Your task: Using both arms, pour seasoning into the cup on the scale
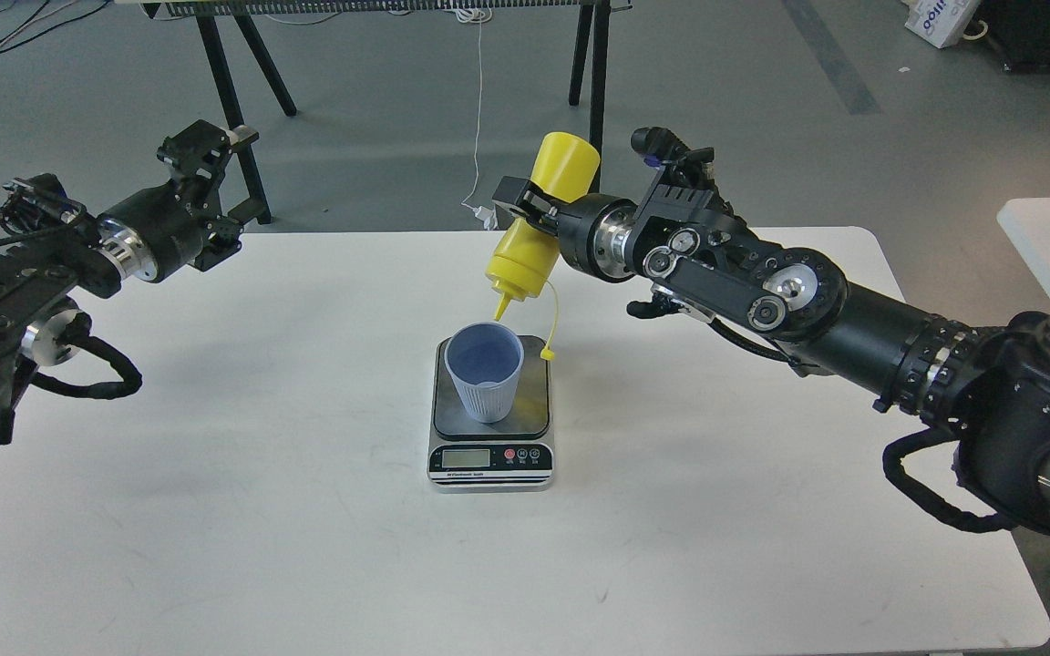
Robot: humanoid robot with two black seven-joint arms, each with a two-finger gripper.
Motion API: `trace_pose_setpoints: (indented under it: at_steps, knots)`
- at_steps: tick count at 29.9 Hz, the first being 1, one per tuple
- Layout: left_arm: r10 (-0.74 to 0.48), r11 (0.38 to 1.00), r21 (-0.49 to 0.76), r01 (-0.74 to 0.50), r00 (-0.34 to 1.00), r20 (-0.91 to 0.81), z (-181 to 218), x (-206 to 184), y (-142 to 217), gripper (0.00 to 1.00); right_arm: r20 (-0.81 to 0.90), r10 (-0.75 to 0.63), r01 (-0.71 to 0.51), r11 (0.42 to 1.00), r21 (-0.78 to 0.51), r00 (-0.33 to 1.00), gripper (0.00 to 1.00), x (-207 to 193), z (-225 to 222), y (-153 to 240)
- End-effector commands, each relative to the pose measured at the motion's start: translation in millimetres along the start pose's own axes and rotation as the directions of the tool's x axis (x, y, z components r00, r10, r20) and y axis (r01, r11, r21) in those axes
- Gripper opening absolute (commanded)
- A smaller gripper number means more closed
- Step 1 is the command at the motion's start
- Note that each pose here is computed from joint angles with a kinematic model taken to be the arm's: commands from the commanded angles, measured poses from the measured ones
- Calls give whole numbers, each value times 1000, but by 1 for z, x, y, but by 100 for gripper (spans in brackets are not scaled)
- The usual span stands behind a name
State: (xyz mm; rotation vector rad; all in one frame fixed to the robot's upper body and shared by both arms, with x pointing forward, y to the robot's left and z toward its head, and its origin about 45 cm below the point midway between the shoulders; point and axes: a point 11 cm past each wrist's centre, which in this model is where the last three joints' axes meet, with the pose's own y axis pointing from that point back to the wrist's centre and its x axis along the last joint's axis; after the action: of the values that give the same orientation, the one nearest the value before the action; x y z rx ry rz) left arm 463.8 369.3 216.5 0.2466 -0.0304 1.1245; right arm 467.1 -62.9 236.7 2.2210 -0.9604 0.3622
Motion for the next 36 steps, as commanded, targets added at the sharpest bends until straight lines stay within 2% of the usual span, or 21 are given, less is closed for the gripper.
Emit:
trace_pose_setpoints:
  at_steps: [1, 4, 9, 13, 15, 18, 22, 24, 27, 33, 36]
  knots:
    - [2, 1000, 3, -2, 1000, 4, 0, 1, 1, 100, 78, 24, -27, 999, 37, 997, 3, 15, -13, 3]
    - [2, 1000, 3, -2, 1000, 7, 0, 2, 1, 100, 163, 35, -46, 997, 66, 986, 3, 27, -23, 6]
    - [34, 999, -8, -34, 999, 9, 6, 16, 8, 100, 419, -19, -39, 991, 131, 908, 3, 49, -48, 16]
    - [58, 997, -40, -59, 998, -18, 14, 22, 9, 100, 663, -98, -59, 976, 210, 742, 3, 76, -66, 30]
    - [53, 998, -31, -53, 999, -6, 12, 21, 10, 100, 758, -125, -90, 968, 236, 640, 3, 99, -60, 42]
    - [56, 998, -32, -56, 998, -2, 14, 24, 10, 100, 872, -169, -138, 956, 258, 460, 3, 138, -28, 66]
    - [69, 997, -33, -69, 998, 12, 18, 32, 16, 100, 943, -252, -173, 941, 291, 216, 3, 165, 29, 98]
    - [71, 997, -36, -71, 997, 12, 20, 33, 16, 100, 941, -327, -229, 912, 340, 92, 3, 172, 57, 113]
    - [70, 997, -36, -70, 997, 14, 20, 33, 16, 100, 913, -407, -297, 876, 381, -32, 3, 166, 101, 133]
    - [61, 998, -36, -61, 998, 12, 19, 29, 13, 100, 852, -514, -347, 821, 454, -101, 3, 112, 168, 164]
    - [57, 998, -30, -57, 998, 14, 17, 28, 14, 100, 843, -503, -356, 836, 418, -191, 3, 81, 201, 174]
